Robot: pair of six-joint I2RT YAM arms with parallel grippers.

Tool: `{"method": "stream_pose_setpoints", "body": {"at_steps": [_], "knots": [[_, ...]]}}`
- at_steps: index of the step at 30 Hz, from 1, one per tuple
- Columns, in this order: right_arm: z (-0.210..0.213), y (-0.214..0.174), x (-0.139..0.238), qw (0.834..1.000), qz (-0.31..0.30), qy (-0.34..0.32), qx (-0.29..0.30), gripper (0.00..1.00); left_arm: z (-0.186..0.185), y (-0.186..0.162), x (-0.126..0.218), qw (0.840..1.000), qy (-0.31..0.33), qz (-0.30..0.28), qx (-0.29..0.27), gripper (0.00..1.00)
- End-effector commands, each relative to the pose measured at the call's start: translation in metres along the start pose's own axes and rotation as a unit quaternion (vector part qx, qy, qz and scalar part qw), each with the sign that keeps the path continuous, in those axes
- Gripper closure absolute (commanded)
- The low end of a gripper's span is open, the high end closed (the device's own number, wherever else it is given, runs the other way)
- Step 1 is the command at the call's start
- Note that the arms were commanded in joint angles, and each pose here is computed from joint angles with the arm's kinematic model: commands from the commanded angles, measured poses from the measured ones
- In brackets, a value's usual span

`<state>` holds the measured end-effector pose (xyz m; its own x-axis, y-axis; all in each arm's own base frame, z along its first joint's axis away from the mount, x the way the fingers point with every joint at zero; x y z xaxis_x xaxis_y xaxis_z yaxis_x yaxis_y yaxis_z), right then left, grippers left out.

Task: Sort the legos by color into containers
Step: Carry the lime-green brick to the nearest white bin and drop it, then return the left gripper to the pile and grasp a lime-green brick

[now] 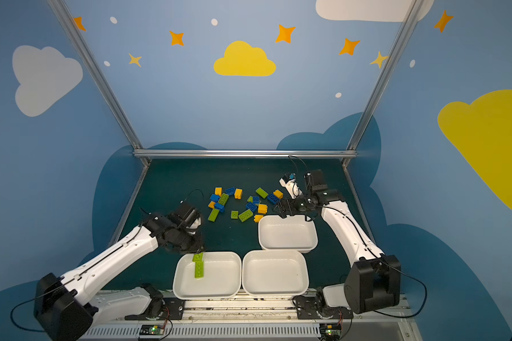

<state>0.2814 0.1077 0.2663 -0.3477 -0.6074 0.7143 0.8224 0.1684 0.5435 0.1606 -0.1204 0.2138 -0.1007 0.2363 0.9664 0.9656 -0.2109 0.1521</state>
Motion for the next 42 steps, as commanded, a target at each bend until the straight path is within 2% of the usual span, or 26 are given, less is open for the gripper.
{"method": "stream_pose_setpoints", "body": {"at_steps": [1,4,6,9,13,18,23,26,28,32,36,42], "knots": [[0.003,-0.001,-0.001,1.0,0.004,0.011,0.008,0.01,0.007,-0.017,-0.01,0.997,0.049,0.028,0.058,0.72],[0.003,-0.003,0.0,1.0,0.006,0.011,0.009,0.01,0.008,-0.025,-0.018,0.996,0.052,0.026,0.063,0.71],[0.004,-0.004,0.0,1.0,0.006,0.01,0.009,0.01,0.015,-0.032,-0.022,0.993,0.078,0.04,0.075,0.7],[0.004,-0.006,0.001,1.0,0.006,0.008,0.01,0.01,0.019,-0.038,-0.02,0.99,0.103,0.056,0.08,0.6],[0.004,-0.006,0.002,1.0,0.005,0.009,0.009,0.01,0.018,-0.032,-0.008,0.99,0.114,0.039,0.077,0.48],[0.005,-0.004,0.004,1.0,-0.002,0.006,0.012,0.01,0.009,-0.003,0.02,0.992,0.11,-0.02,0.05,0.37],[0.005,0.002,0.005,1.0,-0.009,0.005,0.015,0.01,0.004,0.051,0.027,0.995,0.069,-0.072,0.023,0.29],[0.004,0.002,0.006,1.0,-0.012,0.002,0.015,0.01,0.005,0.083,0.015,0.995,0.056,-0.078,-0.011,0.26],[0.003,0.002,0.006,1.0,-0.013,-0.001,0.014,0.01,0.01,0.101,0.004,0.994,0.083,-0.073,-0.013,0.25],[0.002,0.002,0.007,1.0,-0.02,-0.004,0.008,0.01,0.021,0.134,-0.026,0.995,0.084,-0.048,-0.039,0.24],[0.0,0.001,0.004,1.0,-0.019,0.0,0.003,0.01,0.033,0.161,-0.05,0.995,0.075,-0.057,-0.044,0.25],[0.0,0.001,0.003,1.0,-0.02,-0.001,0.002,0.01,0.04,0.182,-0.084,0.994,0.073,-0.032,-0.072,0.28]]}}
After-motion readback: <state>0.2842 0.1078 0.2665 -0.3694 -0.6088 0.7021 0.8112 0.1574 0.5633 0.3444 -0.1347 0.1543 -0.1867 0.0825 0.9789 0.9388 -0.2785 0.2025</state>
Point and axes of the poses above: each gripper's point midway between its finger pads, its own x axis back along the fingers, its own z axis along the line the jaws close on, y = z × x, the point moved 10 cm from there along x, back along the fingers, and after that the axes turned 14 degrees about -x, right-handed, at the moved point
